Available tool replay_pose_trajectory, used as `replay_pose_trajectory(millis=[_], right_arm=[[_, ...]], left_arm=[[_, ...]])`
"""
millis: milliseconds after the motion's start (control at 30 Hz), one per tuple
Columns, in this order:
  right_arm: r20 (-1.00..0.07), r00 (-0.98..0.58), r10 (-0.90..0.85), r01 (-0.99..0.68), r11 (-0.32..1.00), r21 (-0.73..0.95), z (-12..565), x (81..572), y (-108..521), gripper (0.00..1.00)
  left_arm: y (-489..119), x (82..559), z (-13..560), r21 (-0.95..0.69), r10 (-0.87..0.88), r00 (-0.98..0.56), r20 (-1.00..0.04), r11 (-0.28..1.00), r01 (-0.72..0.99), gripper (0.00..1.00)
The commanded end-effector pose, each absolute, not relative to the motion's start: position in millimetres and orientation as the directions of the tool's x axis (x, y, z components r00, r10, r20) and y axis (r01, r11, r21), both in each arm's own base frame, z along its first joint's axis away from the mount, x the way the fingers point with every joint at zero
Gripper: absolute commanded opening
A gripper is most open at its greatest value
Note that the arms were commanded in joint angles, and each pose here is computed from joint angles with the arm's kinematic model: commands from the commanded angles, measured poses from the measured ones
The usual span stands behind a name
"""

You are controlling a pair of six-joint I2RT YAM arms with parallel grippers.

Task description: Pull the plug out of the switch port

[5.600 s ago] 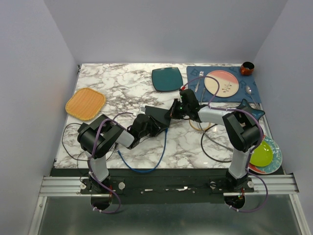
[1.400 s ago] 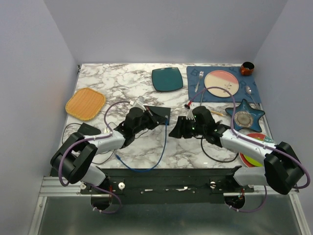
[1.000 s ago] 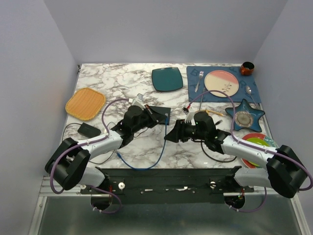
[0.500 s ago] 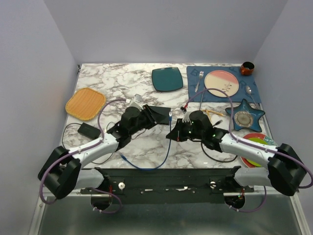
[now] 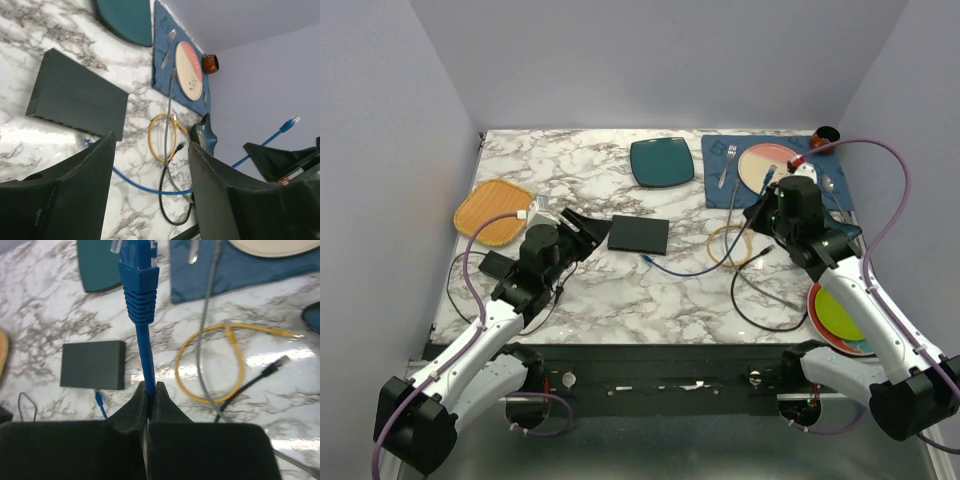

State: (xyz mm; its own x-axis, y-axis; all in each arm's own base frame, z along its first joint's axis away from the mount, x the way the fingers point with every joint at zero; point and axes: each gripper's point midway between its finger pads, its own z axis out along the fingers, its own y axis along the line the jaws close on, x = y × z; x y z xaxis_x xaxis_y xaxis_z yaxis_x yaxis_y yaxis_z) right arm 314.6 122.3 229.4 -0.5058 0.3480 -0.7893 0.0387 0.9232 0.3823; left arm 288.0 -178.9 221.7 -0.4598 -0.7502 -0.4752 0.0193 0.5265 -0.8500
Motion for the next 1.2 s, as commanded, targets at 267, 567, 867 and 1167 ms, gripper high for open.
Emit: replay_pose_trajectory(millis=[267,567,867,1167], right_arm=[[-0.719,-0.414,0.559,0.446,0.813,0.376,201,296,-1,0.01],[-0.674,-0.445,0.59,0.583,0.762,0.283,155,298,-21,0.62],[-0.759,-0.426,0.492,-0.052,0.825,0.563,248,296,90,0.74],[-0.855,-0.511,0.09,-0.326,0.9,0.289,204,251,194,0.75]], left_arm=[[-182,263,170,-0.864,-0.735,-0.549,-0.398,0.502,-0.046,0.65],[-189,251,139,-0.875,-0.722,-0.605,-0.334,0.477,-0.087,0.64],[-180,252,133,-0.817,-0.69,-0.608,-0.393,0.565,-0.113,0.66],[-180,255,127,-0.503,-0.481,-0.658,-0.58,0.846,-0.175,0.67]])
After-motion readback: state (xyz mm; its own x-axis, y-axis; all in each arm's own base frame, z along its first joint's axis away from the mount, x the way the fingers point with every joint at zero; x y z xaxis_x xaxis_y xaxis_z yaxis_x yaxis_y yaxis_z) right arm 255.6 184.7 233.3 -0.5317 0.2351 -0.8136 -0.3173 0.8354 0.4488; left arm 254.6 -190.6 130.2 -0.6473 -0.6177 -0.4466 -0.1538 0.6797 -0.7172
